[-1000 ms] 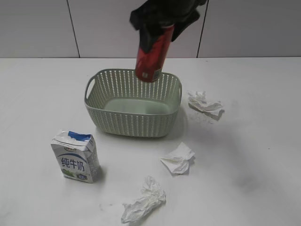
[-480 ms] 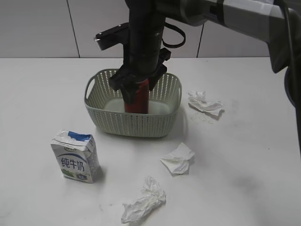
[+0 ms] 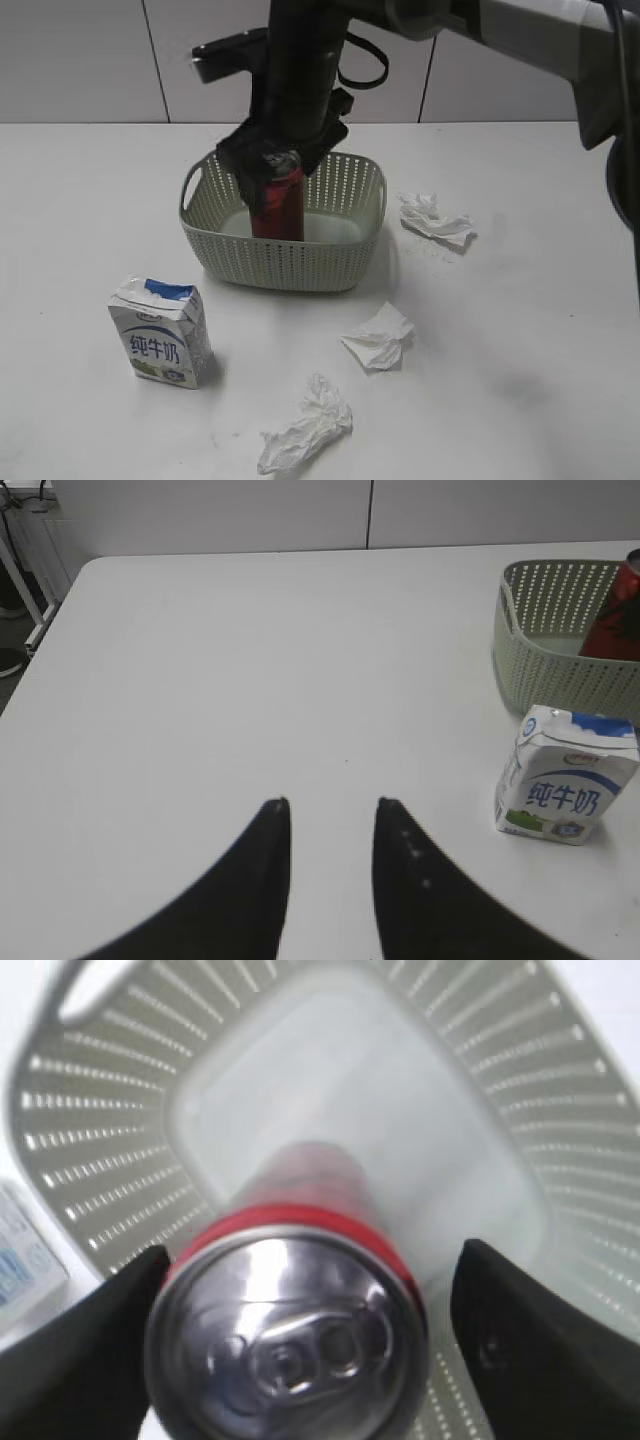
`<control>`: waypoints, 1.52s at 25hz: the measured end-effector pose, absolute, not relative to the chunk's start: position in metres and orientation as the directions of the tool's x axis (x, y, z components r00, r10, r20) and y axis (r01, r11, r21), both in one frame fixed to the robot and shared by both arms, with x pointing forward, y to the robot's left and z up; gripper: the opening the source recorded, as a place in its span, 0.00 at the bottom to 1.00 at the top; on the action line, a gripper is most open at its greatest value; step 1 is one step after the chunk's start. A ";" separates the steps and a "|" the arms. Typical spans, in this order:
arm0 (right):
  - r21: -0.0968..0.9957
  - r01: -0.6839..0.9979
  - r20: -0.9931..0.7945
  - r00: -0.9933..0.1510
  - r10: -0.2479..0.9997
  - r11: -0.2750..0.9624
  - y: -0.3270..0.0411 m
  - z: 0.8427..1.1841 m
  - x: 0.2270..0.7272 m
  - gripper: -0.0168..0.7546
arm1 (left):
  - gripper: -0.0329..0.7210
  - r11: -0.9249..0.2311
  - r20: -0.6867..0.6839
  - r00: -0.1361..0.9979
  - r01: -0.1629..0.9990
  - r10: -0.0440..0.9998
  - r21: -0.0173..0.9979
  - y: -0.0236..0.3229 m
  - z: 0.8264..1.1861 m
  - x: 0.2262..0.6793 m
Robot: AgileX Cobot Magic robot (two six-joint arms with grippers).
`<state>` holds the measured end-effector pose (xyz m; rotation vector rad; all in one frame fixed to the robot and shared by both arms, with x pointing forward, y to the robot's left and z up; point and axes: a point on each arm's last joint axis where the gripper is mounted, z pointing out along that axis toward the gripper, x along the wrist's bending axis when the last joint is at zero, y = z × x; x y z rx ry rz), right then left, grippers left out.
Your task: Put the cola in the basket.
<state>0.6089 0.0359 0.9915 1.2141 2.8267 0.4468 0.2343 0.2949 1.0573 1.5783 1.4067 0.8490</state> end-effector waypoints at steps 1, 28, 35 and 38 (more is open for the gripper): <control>0.297 0.701 0.082 -0.696 0.714 0.649 0.037 0.997 0.610 0.85 | 0.35 -0.021 -0.043 0.142 0.423 0.989 0.906 0.295 1.057 0.234; 0.635 0.768 0.071 -0.169 0.983 0.086 -0.179 1.133 0.713 0.79 | 0.35 -0.020 -0.044 0.142 0.423 0.989 0.906 0.295 1.057 0.234; 0.564 0.816 0.201 0.009 0.980 -0.123 -0.290 1.147 0.688 0.79 | 0.35 -0.020 -0.044 0.142 0.423 0.989 0.906 0.295 1.057 0.234; 0.522 0.842 0.189 0.046 0.981 -0.140 -0.315 1.145 0.662 0.79 | 0.35 -0.020 -0.044 0.142 0.423 0.989 0.906 0.295 1.057 0.234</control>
